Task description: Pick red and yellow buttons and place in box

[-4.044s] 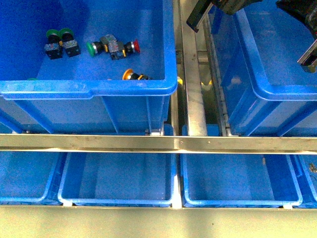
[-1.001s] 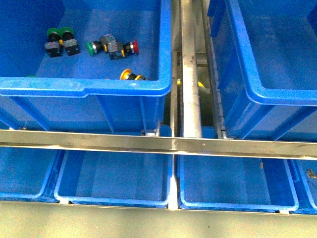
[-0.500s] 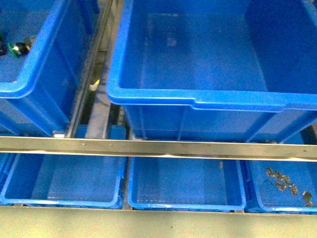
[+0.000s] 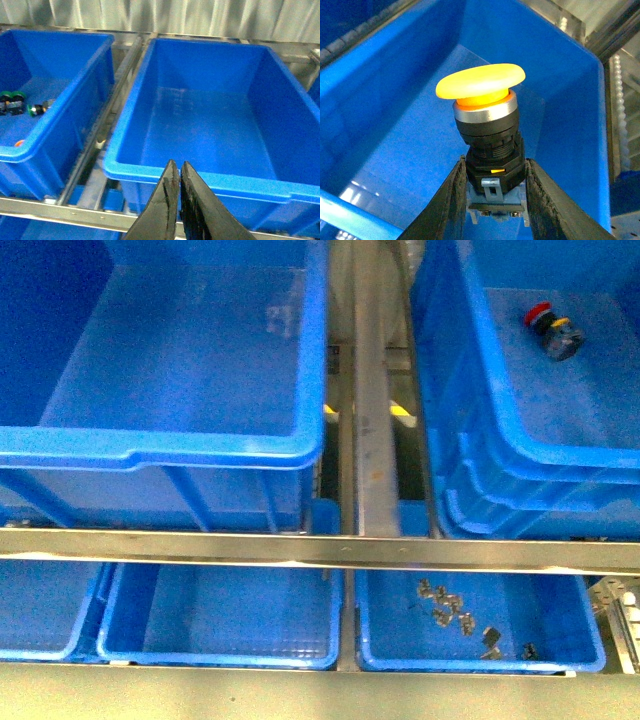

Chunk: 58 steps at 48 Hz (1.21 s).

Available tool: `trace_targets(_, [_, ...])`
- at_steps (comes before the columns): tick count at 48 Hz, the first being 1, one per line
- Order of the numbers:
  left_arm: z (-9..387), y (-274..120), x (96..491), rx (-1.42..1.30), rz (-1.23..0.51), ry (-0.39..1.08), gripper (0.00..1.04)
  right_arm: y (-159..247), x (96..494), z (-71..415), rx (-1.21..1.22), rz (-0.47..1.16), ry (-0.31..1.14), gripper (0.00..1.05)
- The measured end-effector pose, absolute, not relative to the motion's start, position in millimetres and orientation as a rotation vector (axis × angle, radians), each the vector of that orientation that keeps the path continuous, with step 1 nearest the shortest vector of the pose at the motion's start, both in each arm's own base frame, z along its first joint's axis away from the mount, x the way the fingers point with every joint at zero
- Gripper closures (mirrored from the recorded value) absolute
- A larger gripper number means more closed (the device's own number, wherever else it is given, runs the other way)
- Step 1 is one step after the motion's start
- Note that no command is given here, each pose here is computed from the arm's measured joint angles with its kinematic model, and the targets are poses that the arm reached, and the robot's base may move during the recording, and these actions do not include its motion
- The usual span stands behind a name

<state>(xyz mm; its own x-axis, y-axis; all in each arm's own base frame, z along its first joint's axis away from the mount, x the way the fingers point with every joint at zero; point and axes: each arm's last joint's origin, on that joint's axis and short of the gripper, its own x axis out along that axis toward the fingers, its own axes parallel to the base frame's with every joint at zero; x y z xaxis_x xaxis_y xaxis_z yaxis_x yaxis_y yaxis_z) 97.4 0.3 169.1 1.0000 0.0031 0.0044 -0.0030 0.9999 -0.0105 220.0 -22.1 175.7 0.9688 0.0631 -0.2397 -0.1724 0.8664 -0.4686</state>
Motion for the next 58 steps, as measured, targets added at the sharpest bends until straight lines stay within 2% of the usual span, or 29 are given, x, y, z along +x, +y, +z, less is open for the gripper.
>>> trace_targets(58, [169.2, 0.2, 97.4, -0.009, 0.002, -0.005, 1.02, 4.1, 226.8, 170.4, -0.468, 0.218, 0.195, 0.79])
